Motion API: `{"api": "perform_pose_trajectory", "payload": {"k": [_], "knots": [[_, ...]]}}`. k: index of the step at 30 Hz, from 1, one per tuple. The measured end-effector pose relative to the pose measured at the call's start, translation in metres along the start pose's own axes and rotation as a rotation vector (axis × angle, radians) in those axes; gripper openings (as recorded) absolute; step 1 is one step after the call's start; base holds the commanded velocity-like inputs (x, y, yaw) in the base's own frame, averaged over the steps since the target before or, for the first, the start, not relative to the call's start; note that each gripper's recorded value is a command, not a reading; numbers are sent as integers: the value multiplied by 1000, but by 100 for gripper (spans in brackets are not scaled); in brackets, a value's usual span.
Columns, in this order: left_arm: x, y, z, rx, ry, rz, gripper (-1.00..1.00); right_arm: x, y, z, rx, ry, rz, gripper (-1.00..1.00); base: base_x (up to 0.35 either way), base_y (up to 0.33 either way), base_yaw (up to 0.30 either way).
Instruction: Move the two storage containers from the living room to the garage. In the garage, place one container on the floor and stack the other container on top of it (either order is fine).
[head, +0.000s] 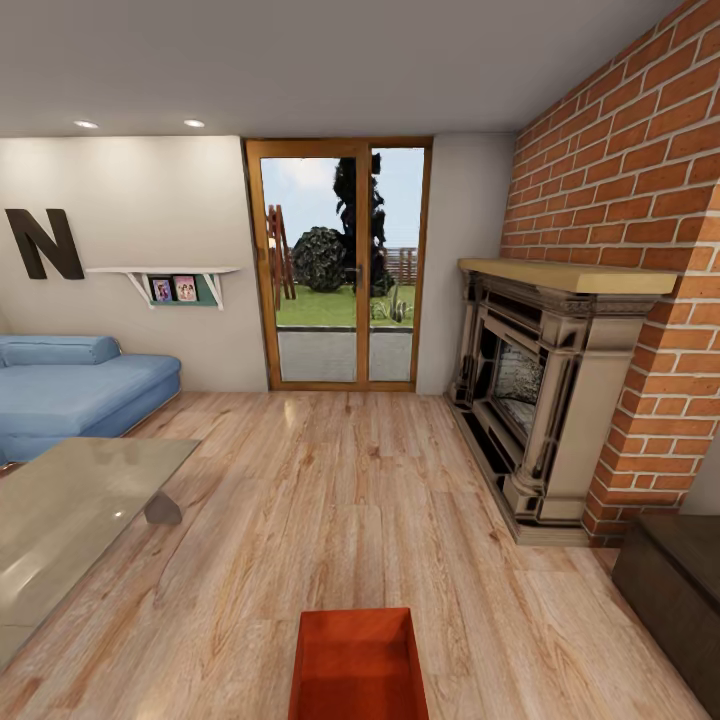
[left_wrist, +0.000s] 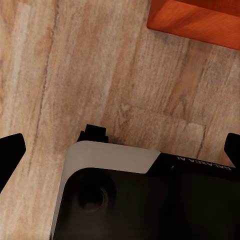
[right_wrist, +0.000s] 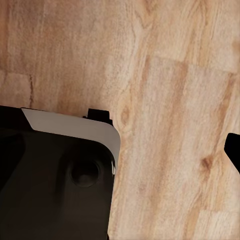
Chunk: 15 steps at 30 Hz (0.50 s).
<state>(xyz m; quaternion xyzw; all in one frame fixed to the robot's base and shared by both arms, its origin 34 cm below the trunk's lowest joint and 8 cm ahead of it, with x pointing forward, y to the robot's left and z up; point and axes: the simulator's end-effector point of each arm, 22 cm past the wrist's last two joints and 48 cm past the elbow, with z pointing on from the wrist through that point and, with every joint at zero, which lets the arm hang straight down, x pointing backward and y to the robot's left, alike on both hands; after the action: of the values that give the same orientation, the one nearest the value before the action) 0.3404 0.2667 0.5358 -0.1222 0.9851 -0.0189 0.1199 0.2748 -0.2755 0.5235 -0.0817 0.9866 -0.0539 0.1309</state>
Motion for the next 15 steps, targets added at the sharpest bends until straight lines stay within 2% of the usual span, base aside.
{"api": "perform_pose_trajectory", "payload": {"k": [15], "knots": [[0, 1, 0, -2, 1, 0, 100, 0, 1, 0, 0, -1, 7, 100, 0, 0, 0]]}}
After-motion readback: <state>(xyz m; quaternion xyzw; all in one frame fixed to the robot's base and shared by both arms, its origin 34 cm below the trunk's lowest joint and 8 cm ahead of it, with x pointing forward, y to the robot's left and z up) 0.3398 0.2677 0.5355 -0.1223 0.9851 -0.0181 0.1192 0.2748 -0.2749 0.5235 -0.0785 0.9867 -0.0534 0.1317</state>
